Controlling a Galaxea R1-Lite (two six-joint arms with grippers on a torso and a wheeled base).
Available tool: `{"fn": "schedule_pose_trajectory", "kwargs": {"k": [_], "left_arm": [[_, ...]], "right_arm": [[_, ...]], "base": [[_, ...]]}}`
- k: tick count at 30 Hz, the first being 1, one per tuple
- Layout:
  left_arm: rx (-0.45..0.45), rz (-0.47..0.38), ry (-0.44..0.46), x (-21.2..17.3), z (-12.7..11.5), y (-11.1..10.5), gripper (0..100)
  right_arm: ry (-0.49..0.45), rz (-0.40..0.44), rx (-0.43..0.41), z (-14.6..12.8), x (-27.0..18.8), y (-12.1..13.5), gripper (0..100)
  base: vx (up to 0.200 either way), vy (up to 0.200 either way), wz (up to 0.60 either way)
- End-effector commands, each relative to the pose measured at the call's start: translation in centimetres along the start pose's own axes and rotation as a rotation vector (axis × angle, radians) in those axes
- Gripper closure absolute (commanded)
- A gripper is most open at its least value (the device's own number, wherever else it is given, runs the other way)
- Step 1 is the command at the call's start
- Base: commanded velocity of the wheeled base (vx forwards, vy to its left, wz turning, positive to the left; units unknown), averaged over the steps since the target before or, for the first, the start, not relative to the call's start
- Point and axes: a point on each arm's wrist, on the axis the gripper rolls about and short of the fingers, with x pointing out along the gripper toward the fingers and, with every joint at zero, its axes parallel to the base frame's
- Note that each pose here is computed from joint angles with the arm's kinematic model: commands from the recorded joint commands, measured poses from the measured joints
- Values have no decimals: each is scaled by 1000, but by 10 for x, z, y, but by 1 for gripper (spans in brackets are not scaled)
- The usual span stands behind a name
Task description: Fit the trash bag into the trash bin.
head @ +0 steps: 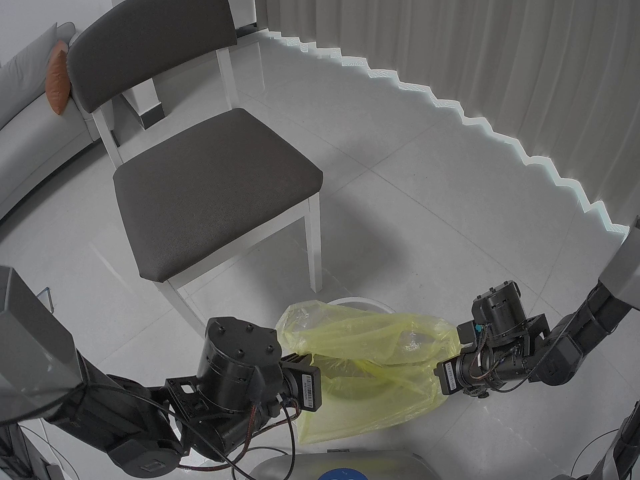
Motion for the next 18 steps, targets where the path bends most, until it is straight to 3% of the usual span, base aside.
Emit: {"fn": "schedule_pose_trajectory", "kwargs": {"k": [1, 11, 18], "left_arm": [[-1, 23, 44, 3, -12, 6, 100], [-18, 13, 59, 8, -22, 8, 100], [-35, 59, 57, 34, -31, 21, 100]], "right_arm": [[55, -11, -6, -10, 11, -2, 100], [101, -16, -21, -22, 14, -3, 100], [88, -24, -6, -17, 41, -8, 100]], "base": [[0, 0, 0], [0, 0, 0], [0, 0, 0]]}}
